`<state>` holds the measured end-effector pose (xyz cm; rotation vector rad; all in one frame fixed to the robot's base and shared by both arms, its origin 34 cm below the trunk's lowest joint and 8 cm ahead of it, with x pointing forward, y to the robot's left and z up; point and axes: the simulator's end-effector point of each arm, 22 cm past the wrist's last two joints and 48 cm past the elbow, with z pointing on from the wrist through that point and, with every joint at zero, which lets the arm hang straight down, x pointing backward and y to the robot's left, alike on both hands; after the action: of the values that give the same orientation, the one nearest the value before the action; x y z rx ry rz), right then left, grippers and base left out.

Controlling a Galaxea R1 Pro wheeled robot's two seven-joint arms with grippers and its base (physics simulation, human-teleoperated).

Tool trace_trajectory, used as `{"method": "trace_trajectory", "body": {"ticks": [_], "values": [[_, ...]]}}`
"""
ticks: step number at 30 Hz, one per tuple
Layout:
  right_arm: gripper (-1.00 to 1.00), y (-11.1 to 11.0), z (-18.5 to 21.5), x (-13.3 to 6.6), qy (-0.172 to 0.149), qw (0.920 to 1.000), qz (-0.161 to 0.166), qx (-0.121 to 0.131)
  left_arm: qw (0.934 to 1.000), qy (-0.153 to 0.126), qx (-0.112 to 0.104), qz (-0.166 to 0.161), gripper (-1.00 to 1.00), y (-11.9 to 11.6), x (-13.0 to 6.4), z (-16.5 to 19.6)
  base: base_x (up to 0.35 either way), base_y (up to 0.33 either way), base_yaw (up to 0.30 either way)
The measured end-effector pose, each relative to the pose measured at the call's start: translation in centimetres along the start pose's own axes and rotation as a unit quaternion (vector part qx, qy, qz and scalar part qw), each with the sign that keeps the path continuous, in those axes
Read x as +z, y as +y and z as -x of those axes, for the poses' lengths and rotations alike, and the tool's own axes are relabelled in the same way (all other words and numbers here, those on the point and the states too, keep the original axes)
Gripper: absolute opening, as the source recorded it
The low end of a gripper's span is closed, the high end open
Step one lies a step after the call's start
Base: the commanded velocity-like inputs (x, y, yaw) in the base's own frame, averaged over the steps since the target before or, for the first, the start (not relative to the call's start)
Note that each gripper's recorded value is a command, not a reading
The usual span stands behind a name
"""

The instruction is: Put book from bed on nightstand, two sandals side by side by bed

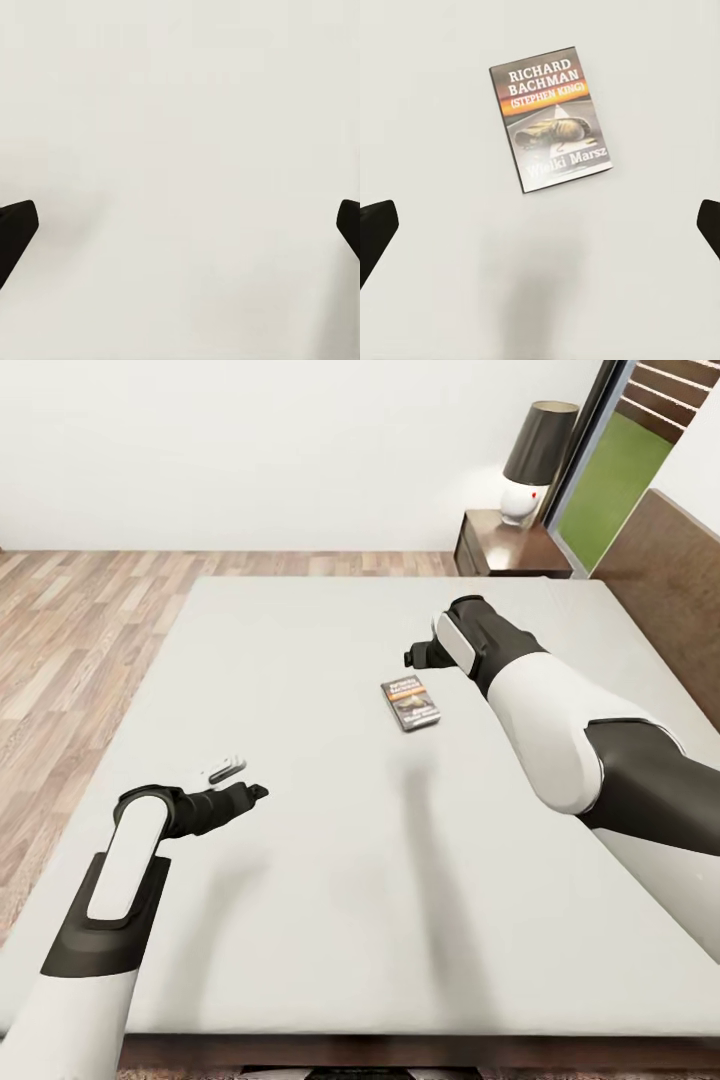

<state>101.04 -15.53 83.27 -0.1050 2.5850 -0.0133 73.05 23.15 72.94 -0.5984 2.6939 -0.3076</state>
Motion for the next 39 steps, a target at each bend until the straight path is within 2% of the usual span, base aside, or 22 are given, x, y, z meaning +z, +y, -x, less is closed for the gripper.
{"method": "trace_trajectory", "body": {"ticks": [21,29,39], "values": [[1.0,0.1,-0.4,0.7,0.001,1.0,0.0,-0.001,1.0,0.006,-0.003,-0.002,1.0,0.0,0.5,-0.4,0.0,0.0,0.0],[1.0,0.0,-0.1,0.9,0.001,1.0,0.001,0.001,0.9994,0.018,-0.01,-0.027,1.0,-1.0,0.6,-0.5,0.0,0.0,0.0],[1.0,0.1,-0.6,1.7,0.006,1.0,0.002,0.001,0.9988,0.033,-0.007,-0.035,1.0,-1.3,1.1,-1.0,0.0,0.0,0.0]]}}
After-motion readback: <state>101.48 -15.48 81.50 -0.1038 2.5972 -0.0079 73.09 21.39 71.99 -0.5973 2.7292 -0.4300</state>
